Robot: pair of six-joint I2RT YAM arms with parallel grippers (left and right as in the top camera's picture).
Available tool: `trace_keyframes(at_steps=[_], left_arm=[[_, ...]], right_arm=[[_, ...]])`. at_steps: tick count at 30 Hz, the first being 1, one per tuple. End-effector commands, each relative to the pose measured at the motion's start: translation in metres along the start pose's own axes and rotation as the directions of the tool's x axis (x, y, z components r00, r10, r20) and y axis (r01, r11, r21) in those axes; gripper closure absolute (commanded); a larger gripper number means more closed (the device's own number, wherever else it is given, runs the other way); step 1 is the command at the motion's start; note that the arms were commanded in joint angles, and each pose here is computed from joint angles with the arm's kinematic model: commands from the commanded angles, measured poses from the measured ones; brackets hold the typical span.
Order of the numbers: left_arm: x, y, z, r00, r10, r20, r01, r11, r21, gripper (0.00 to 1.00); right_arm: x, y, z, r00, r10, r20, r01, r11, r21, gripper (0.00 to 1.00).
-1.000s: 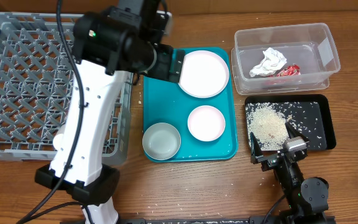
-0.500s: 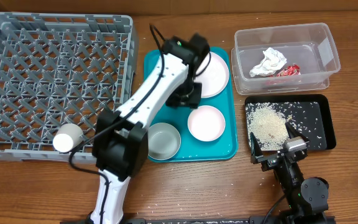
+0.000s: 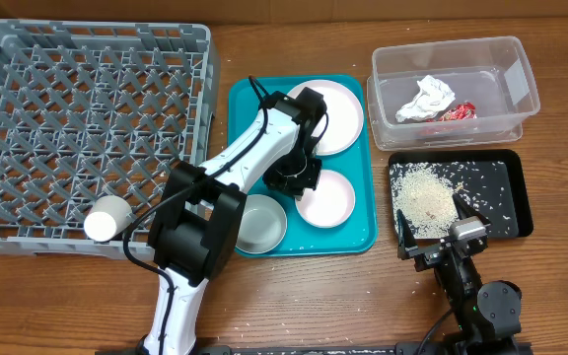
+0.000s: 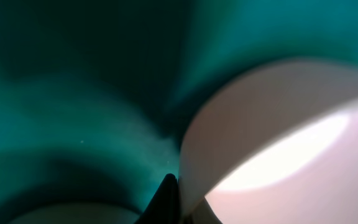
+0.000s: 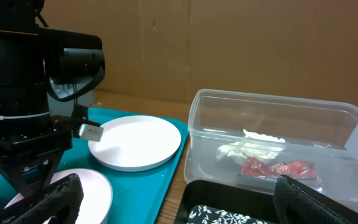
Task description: Sort waste into correct bins and load items into the dishwasher
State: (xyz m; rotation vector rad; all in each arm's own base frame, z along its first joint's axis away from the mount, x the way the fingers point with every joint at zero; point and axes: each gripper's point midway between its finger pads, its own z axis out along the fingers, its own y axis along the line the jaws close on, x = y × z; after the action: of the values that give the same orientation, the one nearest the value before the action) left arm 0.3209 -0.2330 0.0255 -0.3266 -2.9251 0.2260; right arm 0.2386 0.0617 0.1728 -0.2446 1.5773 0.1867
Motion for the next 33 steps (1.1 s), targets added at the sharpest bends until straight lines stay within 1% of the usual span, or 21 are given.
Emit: trace_keyframes(at_steps=[1, 3, 6, 8, 10, 12, 14, 15, 16, 18, 19, 20, 21, 22, 23, 25, 27, 30, 33], left_arm=[[-0.012, -0.002, -0.024, 0.999, -0.016, 0.051, 0.014, 0.999, 0.044, 0.96], [-0.022, 0.002, -0.05, 0.995, -0.044, 0.091, 0.039, 0.998, 0.057, 0.96], [-0.034, 0.018, -0.106, 0.978, -0.088, 0.188, 0.077, 0.995, 0.063, 0.96], [-0.036, 0.043, -0.145, 0.957, -0.121, 0.263, 0.123, 0.992, 0.009, 0.96], [-0.03, 0.08, -0.182, 0.926, -0.154, 0.344, 0.204, 0.972, -0.114, 0.96], [-0.015, 0.126, -0.217, 0.881, -0.204, 0.428, 0.344, 0.896, -0.28, 0.96], [0.009, 0.17, -0.25, 0.822, -0.246, 0.514, 0.496, 0.753, -0.432, 0.96], [0.018, 0.187, -0.264, 0.79, -0.247, 0.561, 0.556, 0.674, -0.486, 0.96], [0.022, 0.195, -0.272, 0.792, -0.224, 0.568, 0.558, 0.644, -0.524, 0.96], [0.027, 0.21, -0.283, 0.769, -0.204, 0.606, 0.601, 0.554, -0.576, 0.96], [0.029, 0.215, -0.286, 0.767, -0.19, 0.613, 0.61, 0.512, -0.604, 0.96], [0.031, 0.222, -0.288, 0.762, -0.179, 0.622, 0.624, 0.461, -0.631, 0.96], [0.034, 0.229, -0.288, 0.76, -0.166, 0.628, 0.635, 0.396, -0.663, 0.96], [0.036, 0.233, -0.288, 0.763, -0.158, 0.627, 0.635, 0.365, -0.681, 0.96], [0.04, 0.24, -0.285, 0.766, -0.139, 0.628, 0.638, 0.291, -0.713, 0.96], [0.044, 0.249, -0.278, 0.758, -0.126, 0.64, 0.651, 0.207, -0.73, 0.96], [0.046, 0.256, -0.267, 0.75, -0.121, 0.65, 0.661, 0.158, -0.733, 0.96], [0.042, 0.261, -0.245, 0.754, -0.12, 0.646, 0.657, 0.153, -0.738, 0.96], [0.038, 0.264, -0.237, 0.748, -0.101, 0.656, 0.664, 0.136, -0.736, 0.96]], right_arm=[[0.003, 0.002, 0.0, 1.0, 0.004, -0.001, -0.004, 1.0, -0.011, 0.0], [0.003, 0.002, 0.0, 1.0, 0.004, -0.001, -0.004, 1.0, -0.011, 0.0], [0.003, 0.002, 0.0, 1.0, 0.004, -0.001, -0.004, 1.0, -0.011, 0.0], [0.003, 0.002, 0.0, 1.0, 0.004, -0.001, -0.004, 1.0, -0.011, 0.0], [0.003, 0.002, 0.0, 1.0, 0.004, -0.001, -0.004, 1.0, -0.011, 0.0], [0.003, 0.002, 0.0, 1.0, 0.004, -0.001, -0.004, 1.0, -0.011, 0.0], [0.003, 0.002, 0.0, 1.0, 0.004, -0.001, -0.004, 1.0, -0.011, 0.0], [0.003, 0.002, 0.0, 1.0, 0.004, -0.001, -0.004, 1.0, -0.01, 0.0], [0.003, 0.002, 0.0, 1.0, 0.004, -0.001, -0.004, 1.0, -0.011, 0.0], [0.003, 0.002, 0.0, 1.0, 0.004, -0.001, -0.004, 1.0, -0.01, 0.0], [0.003, 0.002, 0.0, 1.0, 0.004, -0.001, -0.004, 1.0, -0.011, 0.0], [0.003, 0.002, 0.0, 1.0, 0.004, -0.001, -0.004, 1.0, -0.011, 0.01], [0.003, 0.002, 0.0, 1.0, 0.004, -0.001, -0.004, 1.0, -0.01, 0.0], [0.003, 0.002, 0.0, 1.0, 0.004, -0.001, -0.004, 1.0, -0.011, 0.0], [0.003, 0.002, 0.0, 1.0, 0.004, -0.001, -0.004, 1.0, -0.011, 0.0], [0.003, 0.002, 0.0, 1.0, 0.004, -0.001, -0.004, 1.0, -0.011, 0.01], [0.003, 0.002, 0.0, 1.0, 0.004, -0.001, -0.004, 1.0, -0.011, 0.0], [0.003, 0.002, 0.0, 1.0, 0.004, -0.001, -0.004, 1.0, -0.011, 0.0], [0.003, 0.002, 0.0, 1.0, 0.004, -0.001, -0.004, 1.0, -0.011, 0.0]])
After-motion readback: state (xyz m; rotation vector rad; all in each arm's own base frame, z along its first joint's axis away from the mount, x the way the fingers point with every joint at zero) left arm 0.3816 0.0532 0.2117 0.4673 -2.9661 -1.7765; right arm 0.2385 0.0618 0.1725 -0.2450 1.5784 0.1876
